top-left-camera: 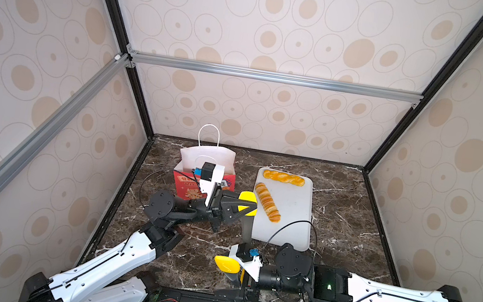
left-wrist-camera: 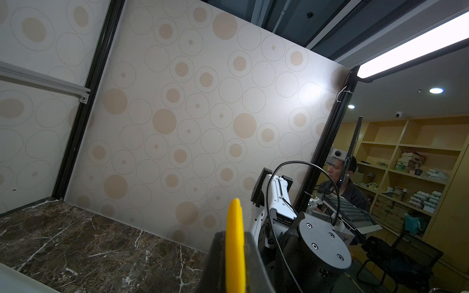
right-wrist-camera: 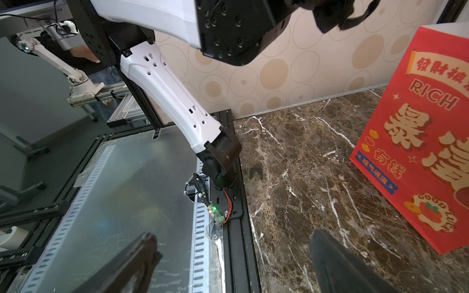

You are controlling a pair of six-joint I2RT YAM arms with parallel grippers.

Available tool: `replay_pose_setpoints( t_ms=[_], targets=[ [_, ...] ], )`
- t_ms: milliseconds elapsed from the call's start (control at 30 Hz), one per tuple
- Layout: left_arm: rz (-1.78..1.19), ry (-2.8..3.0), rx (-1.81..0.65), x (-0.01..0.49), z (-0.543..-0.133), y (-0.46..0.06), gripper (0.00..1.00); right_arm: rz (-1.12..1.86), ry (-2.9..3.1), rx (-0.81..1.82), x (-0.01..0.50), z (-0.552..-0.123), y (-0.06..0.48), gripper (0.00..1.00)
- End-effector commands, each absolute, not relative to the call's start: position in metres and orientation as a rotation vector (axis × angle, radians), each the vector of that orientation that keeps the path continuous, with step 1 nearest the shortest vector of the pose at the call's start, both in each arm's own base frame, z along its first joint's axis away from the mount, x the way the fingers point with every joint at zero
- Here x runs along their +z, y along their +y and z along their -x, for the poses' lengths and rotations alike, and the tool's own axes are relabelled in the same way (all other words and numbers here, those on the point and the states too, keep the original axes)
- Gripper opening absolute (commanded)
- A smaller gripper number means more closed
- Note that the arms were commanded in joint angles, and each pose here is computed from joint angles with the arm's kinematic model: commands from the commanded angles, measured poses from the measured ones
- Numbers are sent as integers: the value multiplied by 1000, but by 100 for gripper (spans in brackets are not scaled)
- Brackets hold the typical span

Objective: Pack bread into a paper bag
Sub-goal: Adjust the clamp.

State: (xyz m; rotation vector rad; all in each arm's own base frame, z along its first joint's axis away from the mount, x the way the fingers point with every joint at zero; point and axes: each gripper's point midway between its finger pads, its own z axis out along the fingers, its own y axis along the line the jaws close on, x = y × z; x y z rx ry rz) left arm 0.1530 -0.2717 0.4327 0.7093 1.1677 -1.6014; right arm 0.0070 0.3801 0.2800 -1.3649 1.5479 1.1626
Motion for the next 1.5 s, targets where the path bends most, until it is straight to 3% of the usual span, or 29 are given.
replay_pose_setpoints(
  t_ms=[0, 500, 700, 800, 933, 1200, 1333, 1367, 1467],
  targets=[
    [-709, 1101, -1602, 446, -143, -263, 0, 1298, 1484, 1200, 312, -8, 378, 99],
    [-684, 1114, -1634, 417, -140, -259, 0, 1291, 1438, 1187, 330, -10, 373, 100],
    [-652, 1113, -1669, 404, -143, -259, 0, 1265, 1423, 1224, 335, -8, 376, 95],
    [-643, 1107, -1673, 404, -143, -258, 0, 1273, 1429, 1214, 332, -9, 377, 84],
    [-648, 1098, -1664, 409, -142, -258, 0, 1288, 1436, 1209, 330, -8, 379, 62],
    [-611, 1168, -1563, 408, -149, -252, 1, 1312, 1443, 1203, 326, -6, 379, 41],
    [-535, 1248, -1444, 401, -161, -242, 43, 1336, 1424, 1220, 327, -2, 376, 43],
    [-503, 1273, -1404, 399, -166, -238, 58, 1338, 1418, 1226, 329, 0, 375, 44],
    [-375, 1365, -1250, 389, -185, -219, 83, 1344, 1397, 1246, 332, 3, 372, 45]
  ],
)
